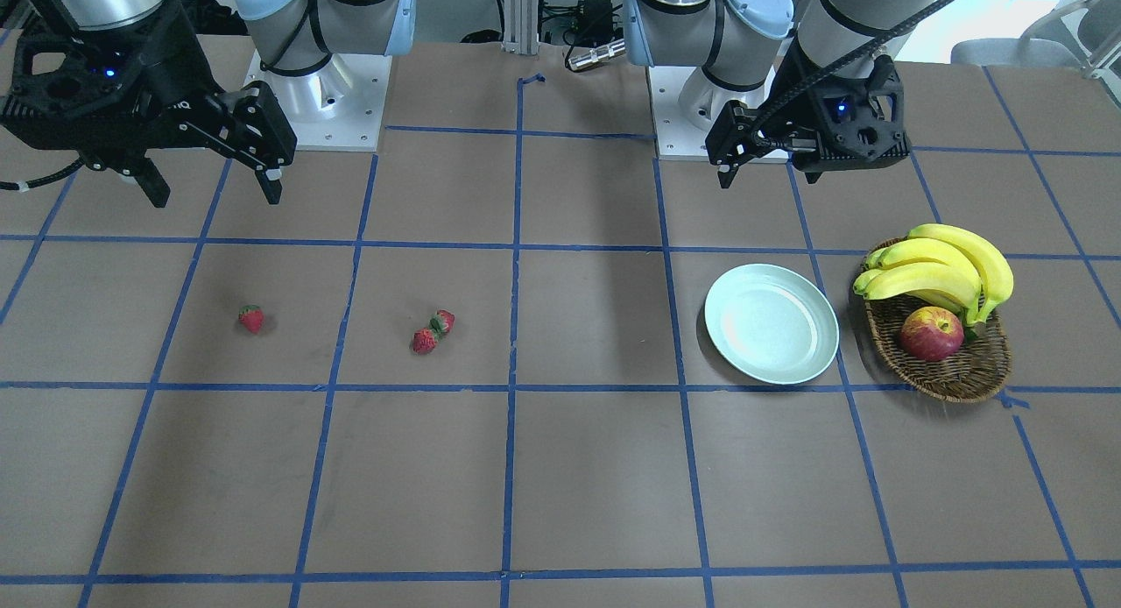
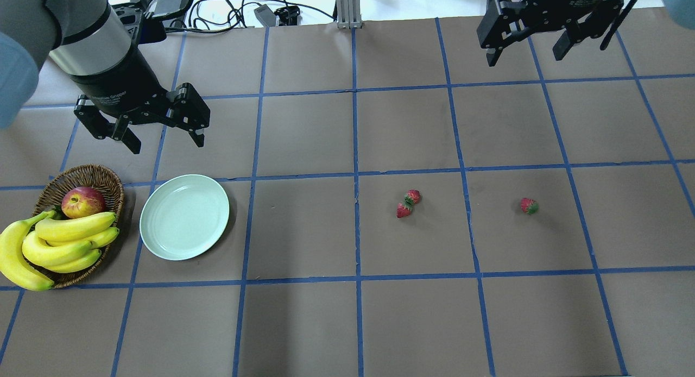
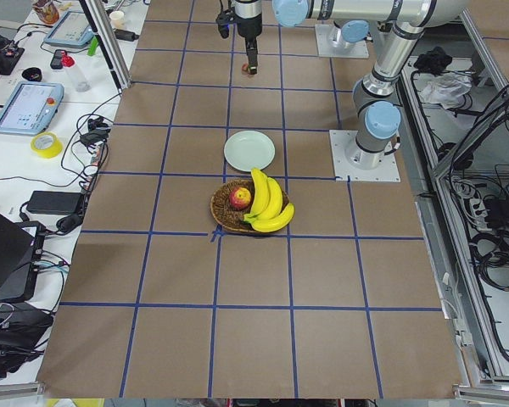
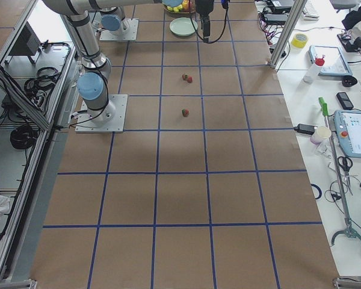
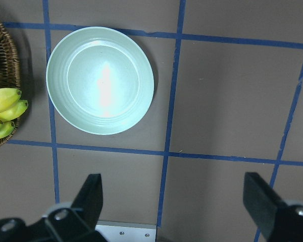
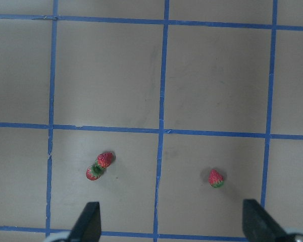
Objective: Collect all strawberries into plate
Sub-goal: 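Move the right gripper down over the pair of strawberries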
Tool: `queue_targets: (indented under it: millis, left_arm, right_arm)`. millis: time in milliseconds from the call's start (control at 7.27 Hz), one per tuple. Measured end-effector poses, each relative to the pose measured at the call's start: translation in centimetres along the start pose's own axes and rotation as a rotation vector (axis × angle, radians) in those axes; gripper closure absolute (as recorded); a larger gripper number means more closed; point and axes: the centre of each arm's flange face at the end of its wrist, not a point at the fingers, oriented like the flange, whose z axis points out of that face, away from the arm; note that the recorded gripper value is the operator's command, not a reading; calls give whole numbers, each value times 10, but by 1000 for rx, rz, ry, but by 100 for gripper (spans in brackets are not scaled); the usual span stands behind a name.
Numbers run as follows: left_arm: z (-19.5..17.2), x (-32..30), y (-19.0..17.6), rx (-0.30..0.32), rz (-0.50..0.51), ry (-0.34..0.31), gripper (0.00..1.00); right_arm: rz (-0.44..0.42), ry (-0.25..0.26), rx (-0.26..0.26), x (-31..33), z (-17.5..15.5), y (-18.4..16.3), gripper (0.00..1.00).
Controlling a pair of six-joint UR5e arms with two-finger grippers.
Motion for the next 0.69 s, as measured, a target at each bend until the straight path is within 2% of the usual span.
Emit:
queue_targets:
  millis: [412,550,688]
  left_arm:
    - [0,-1,0,1,-2,-1,0]
    - [-1,-2,0,1,-3,-2,0]
    - [-1,-2,-1,2,-3,-1,0]
  right_arm:
    - [-6,-10,-15,-4,5,2,0]
    - [-20,-17,-35,-14,23,4,0]
    - [-31,-23,-40,-33,57,1,0]
